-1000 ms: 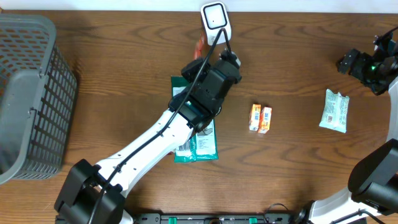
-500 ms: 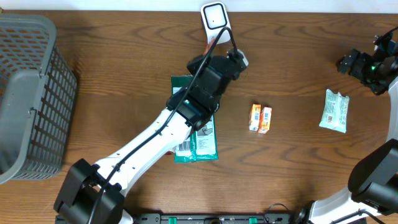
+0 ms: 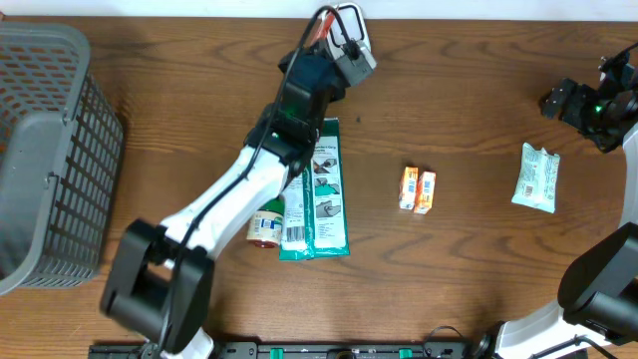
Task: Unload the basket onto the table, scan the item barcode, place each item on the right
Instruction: 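Carry the red tube up toward the white scanner with the left gripper, then hold the red tube barcode under the scanner window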
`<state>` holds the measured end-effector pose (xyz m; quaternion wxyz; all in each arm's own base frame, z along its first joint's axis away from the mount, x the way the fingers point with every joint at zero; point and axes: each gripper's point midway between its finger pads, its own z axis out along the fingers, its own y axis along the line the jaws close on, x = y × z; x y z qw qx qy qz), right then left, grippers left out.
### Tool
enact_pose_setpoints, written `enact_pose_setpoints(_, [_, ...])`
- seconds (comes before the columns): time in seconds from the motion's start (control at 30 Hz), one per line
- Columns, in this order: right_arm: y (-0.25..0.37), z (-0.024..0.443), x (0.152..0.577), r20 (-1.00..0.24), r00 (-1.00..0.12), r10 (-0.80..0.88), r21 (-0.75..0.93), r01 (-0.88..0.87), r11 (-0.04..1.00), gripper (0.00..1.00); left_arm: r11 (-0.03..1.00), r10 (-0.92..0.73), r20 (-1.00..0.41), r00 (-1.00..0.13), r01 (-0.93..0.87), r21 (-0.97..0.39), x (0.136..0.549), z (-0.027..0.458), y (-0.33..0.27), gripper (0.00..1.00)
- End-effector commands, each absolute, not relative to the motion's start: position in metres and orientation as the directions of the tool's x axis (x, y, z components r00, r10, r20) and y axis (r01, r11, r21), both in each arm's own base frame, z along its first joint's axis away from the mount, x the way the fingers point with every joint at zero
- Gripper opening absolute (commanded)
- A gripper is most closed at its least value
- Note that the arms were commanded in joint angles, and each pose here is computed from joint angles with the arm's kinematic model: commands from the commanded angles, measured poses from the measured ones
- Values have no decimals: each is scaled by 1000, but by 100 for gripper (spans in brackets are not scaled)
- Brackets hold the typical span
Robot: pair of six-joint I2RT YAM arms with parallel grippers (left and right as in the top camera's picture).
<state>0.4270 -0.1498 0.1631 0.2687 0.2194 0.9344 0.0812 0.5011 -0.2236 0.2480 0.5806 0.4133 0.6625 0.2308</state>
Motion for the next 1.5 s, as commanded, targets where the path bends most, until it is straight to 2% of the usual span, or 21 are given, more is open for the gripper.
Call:
enact_pose_setpoints(0.0, [-151,161,426,-465,-764,448,264,363,894,99,499,819,-561,120,334,800,512,228,-247,7])
enact_pose_setpoints(0.17, [-151,161,426,-466,-764,447,264,363,894,99,470,832,-518,200,242,849,532,214,-258,7])
enact_pose_setpoints(0.4, [-151,161,426,-465,-764,448,264,363,894,99,346,882,-401,249,236,908,563,166,-264,7])
enact_pose_setpoints(0.57, [-151,161,426,-466,-764,447,264,363,894,99,351,881,-400,253,217,911,588,165,-260,7])
enact_pose_setpoints(0.73, [-151,161,426,-466,-764,447,264,363,894,99,333,865,-405,296,266,905,590,159,-263,7])
enact_pose_setpoints(0.97, [-151,161,426,-466,-764,447,264,363,894,99,256,888,-388,248,435,864,579,111,-263,7])
enact_pose_setpoints(1.47, [-151,161,426,-466,-764,447,264,363,894,99,224,912,-364,188,516,827,576,71,-250,7])
